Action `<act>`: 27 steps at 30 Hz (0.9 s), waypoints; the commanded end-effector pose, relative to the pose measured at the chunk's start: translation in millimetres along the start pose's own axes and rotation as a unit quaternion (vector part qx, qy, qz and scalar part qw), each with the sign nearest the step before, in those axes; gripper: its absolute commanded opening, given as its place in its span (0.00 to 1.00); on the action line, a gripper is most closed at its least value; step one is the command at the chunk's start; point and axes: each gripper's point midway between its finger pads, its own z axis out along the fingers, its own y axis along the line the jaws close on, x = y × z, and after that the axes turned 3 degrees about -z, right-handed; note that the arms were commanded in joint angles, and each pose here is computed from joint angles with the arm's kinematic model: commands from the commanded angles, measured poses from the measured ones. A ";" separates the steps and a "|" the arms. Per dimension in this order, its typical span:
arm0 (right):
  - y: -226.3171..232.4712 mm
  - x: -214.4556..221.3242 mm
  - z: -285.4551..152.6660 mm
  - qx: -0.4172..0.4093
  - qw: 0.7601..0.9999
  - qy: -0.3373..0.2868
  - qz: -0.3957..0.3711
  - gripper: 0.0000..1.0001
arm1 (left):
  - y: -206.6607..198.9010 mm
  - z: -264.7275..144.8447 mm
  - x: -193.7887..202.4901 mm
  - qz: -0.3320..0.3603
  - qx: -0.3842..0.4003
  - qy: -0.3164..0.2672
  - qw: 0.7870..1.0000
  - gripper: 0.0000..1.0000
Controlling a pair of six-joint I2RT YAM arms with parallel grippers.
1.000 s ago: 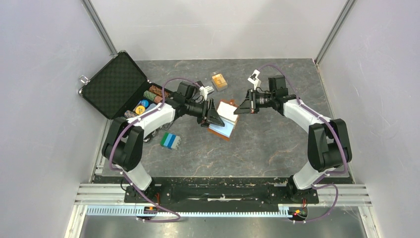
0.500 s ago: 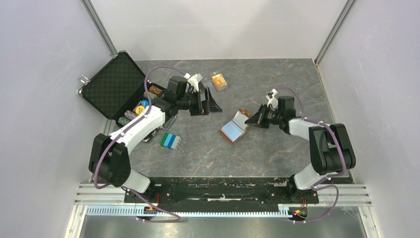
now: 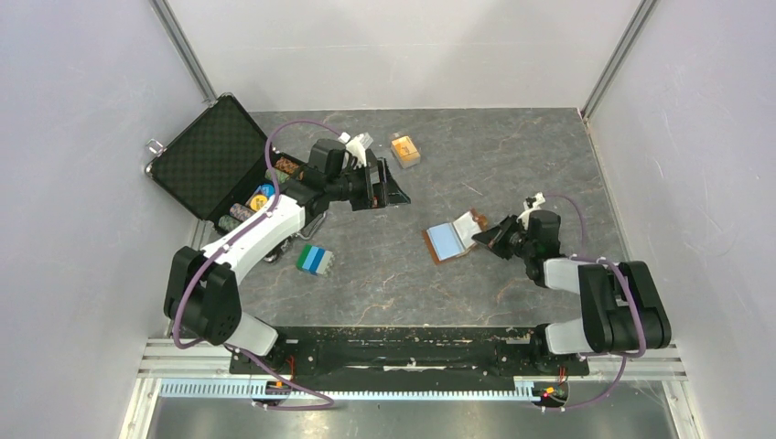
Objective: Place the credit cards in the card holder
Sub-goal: Place the card holder at the center of the board.
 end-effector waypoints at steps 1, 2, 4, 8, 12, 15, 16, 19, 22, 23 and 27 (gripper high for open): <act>-12.6 -1.2 -9.0 0.021 0.999 -0.034 -0.001 0.00 | -5.1 6.8 -11.2 0.006 0.015 -0.014 1.000 1.00; -14.9 2.0 -11.6 0.024 0.999 -0.033 0.000 0.00 | -3.5 9.0 -10.8 0.004 0.014 -0.011 1.000 1.00; -18.7 7.3 -16.1 0.028 0.999 -0.036 0.002 0.00 | -2.2 11.2 -12.8 0.007 0.010 -0.009 1.000 1.00; -25.3 17.7 -24.2 0.035 0.999 -0.038 0.007 0.05 | 0.6 16.6 -18.1 0.016 0.001 -0.002 1.000 1.00; -29.1 23.4 -29.3 0.042 0.998 -0.035 0.002 0.15 | 1.6 23.1 -26.1 0.020 -0.004 0.001 1.000 1.00; -30.1 23.7 -31.3 0.049 0.998 -0.030 -0.011 0.33 | 3.1 27.2 -32.9 0.020 -0.009 0.001 1.000 1.00; -31.1 23.7 -31.8 0.054 0.998 -0.027 -0.016 0.39 | 1.9 27.5 -36.8 0.020 -0.010 -0.001 1.000 1.00; -35.6 17.8 -33.3 0.082 0.996 -0.019 -0.037 0.56 | 5.2 28.4 -45.1 0.019 -0.024 -0.004 1.000 1.00; -36.5 5.4 -34.5 0.110 0.992 -0.016 -0.062 0.72 | 14.4 28.6 -52.1 0.012 -0.046 -0.011 0.999 1.00; -35.0 0.0 -34.5 0.114 0.991 -0.017 -0.069 0.76 | 19.6 28.2 -53.7 0.005 -0.057 -0.013 0.998 1.00; -25.5 -22.4 -33.2 0.127 0.987 -0.023 -0.095 0.81 | 36.6 26.5 -61.1 -0.023 -0.082 -0.015 0.996 1.00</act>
